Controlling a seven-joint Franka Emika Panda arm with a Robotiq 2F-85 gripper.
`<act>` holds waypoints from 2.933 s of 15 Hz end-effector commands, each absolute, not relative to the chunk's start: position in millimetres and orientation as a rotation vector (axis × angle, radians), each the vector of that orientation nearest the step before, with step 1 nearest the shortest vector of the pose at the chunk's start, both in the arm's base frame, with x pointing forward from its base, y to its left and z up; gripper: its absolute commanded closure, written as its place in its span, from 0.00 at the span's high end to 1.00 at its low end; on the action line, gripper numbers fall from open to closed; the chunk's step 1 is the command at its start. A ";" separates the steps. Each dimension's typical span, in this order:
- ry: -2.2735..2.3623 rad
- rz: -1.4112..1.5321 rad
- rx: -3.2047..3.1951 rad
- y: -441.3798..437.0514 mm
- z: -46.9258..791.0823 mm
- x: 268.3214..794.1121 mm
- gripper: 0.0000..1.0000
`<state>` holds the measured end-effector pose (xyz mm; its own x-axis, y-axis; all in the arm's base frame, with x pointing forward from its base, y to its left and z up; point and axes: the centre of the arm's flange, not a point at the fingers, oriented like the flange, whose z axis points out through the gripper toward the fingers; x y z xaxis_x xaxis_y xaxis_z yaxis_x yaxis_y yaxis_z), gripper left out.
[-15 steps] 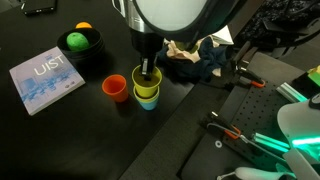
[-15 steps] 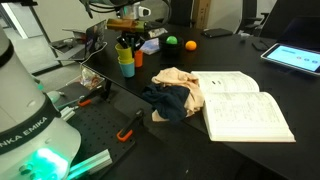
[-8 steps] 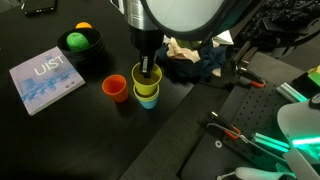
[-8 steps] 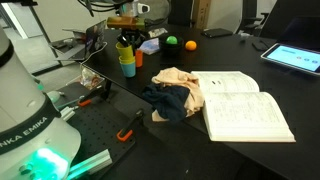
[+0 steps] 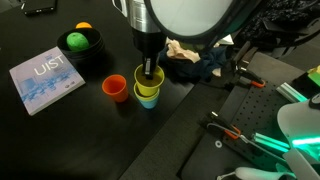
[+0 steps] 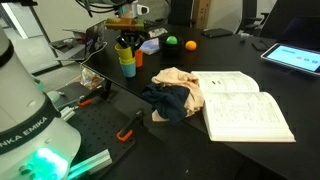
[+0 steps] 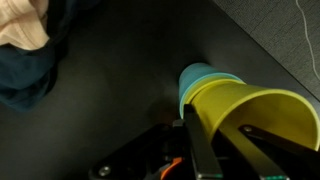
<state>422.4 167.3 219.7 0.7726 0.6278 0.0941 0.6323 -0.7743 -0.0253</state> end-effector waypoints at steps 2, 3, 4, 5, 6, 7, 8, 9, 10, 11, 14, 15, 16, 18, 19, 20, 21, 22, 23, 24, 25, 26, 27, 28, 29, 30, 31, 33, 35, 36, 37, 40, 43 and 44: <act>-1.036 -0.172 -2.915 168.6 228.0 413.4 0.01; -1.038 -0.171 -2.914 168.7 227.9 412.8 0.01; -1.040 -0.171 -2.914 168.8 227.6 412.2 0.01; -1.042 -0.170 -2.914 168.9 227.5 411.8 0.01; -1.049 -0.169 -2.914 169.0 227.7 411.2 0.30; -1.050 -0.165 -2.912 169.0 227.9 410.9 0.32; -1.057 -0.168 -2.915 169.2 228.3 410.7 0.38; -1.056 -0.166 -2.918 169.4 228.5 410.7 0.47; -1.063 -0.177 -2.930 169.4 228.8 410.8 0.54; -1.073 -0.176 -2.929 169.1 229.4 410.6 0.60; -1.067 -0.124 -2.911 168.5 220.6 417.9 0.58; -1.068 -0.125 -2.912 168.3 221.0 417.4 0.61; -1.068 -0.125 -2.912 168.3 221.1 416.9 0.61; -1.068 -0.125 -2.912 168.3 221.0 416.5 0.60; -1.068 -0.125 -2.912 168.3 221.0 416.5 0.60; -1.067 -0.123 -2.910 168.2 221.9 417.2 0.85; -1.058 -0.117 -2.913 168.1 221.5 417.2 0.86; -1.049 -0.109 -2.912 168.0 220.7 417.0 0.91; -1.045 -0.105 -2.911 167.8 220.0 416.6 0.99; -1.030 -0.084 -2.905 168.3 220.8 416.8 1.00; -1.018 -0.072 -2.901 169.5 223.3 417.6 1.00; -1.004 -0.060 -2.901 170.6 226.6 419.0 1.00; -0.982 -0.033 -2.897 172.7 232.5 422.8 1.00; -0.958 0.007 -2.887 175.2 239.5 427.0 1.00; -0.941 0.040 -2.888 178.7 248.3 432.2 1.00; -0.938 0.058 -2.885 183.0 257.3 437.2 1.00; -0.941 0.054 -2.881 188.3 265.9 442.3 0.99; -0.953 0.026 -2.857 204.7 279.4 450.0 1.00; -0.974 -0.010 -2.827 223.9 279.3 449.2 1.00; -0.996 -0.027 -2.810 232.6 275.7 445.3 1.00; -1.016 -0.028 -2.793 240.5 270.2 439.6 1.00; -1.089 -0.031 -2.748 261.3 250.3 429.7 1.00; -1.138 -0.105 -2.737 276.9 231.8 440.1 1.00; -1.141 -0.137 -2.736 280.1 226.9 444.8 1.00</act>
<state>427.0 267.2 242.8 0.7254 0.6824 0.0899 0.6874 -0.7115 -0.1455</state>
